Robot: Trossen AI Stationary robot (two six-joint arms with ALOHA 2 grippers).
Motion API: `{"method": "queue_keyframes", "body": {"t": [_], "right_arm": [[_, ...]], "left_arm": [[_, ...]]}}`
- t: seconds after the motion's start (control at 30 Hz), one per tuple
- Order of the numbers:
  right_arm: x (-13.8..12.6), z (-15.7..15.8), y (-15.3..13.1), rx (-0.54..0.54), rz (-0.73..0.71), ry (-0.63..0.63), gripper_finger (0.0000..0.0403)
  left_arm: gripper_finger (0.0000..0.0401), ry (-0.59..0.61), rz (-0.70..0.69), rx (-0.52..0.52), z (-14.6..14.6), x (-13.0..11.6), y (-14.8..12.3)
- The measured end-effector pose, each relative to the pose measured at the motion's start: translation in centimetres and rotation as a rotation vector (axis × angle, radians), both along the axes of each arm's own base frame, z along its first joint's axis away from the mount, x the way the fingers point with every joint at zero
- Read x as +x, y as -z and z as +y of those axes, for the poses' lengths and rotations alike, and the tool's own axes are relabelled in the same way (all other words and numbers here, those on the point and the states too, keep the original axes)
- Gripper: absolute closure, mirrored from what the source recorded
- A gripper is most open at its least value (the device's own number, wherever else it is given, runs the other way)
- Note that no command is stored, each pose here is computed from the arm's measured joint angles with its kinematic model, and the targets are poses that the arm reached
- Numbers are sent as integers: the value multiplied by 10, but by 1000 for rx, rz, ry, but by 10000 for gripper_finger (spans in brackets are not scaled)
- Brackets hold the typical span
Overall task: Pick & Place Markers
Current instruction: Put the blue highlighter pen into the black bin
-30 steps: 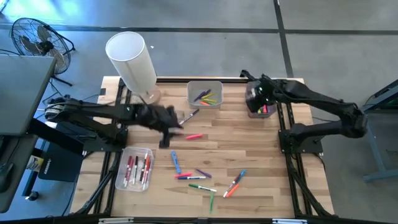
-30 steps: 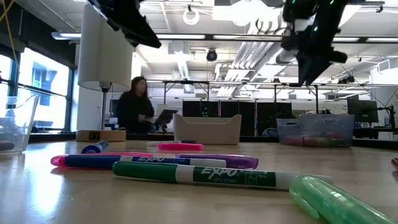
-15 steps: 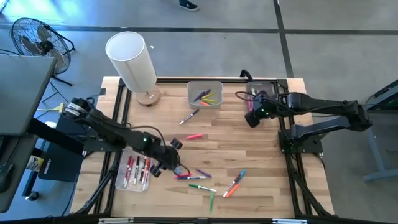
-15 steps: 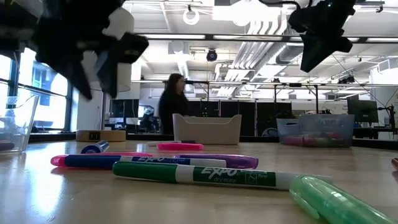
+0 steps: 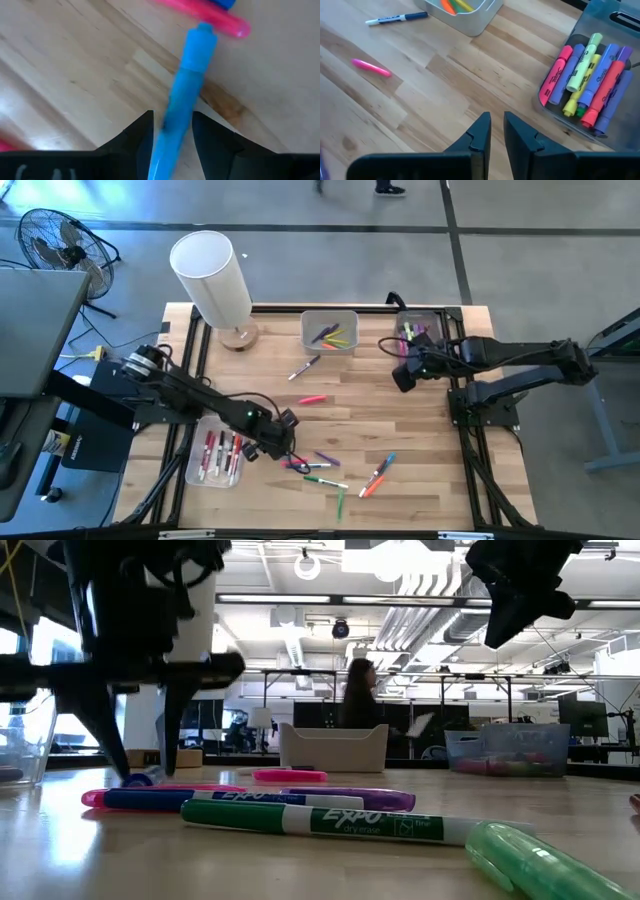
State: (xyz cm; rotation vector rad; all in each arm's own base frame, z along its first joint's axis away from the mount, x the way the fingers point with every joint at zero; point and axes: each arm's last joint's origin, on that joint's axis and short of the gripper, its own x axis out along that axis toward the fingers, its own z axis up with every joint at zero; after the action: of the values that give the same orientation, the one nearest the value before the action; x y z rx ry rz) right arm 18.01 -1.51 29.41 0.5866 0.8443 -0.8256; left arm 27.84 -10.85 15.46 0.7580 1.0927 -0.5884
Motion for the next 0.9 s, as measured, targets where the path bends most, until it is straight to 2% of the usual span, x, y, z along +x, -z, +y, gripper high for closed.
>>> {"method": "queue_keyframes", "body": {"t": [0.2, 0.37, 0.53, 0.67, 0.8, 0.9], "right_arm": [[1, 3, 0, -16, -13, 11, 364], [1, 3, -1, -17, -20, 13, 360], [1, 2, -1, -22, -22, 15, 362], [1, 3, -1, -19, -24, 13, 363], [2, 3, -1, -9, -30, 6, 361], [2, 3, -1, -8, -27, -1, 363]], "left_arm": [[282, -1, 50, 29, -1, 3, 16], [353, -14, 55, 30, 2, 5, 17], [351, -59, 53, 25, 8, 9, 15], [351, -83, 30, 105, 11, 22, 1], [351, -194, -28, 201, 33, 40, -24], [351, -280, -36, 220, 56, 51, -44]]}}
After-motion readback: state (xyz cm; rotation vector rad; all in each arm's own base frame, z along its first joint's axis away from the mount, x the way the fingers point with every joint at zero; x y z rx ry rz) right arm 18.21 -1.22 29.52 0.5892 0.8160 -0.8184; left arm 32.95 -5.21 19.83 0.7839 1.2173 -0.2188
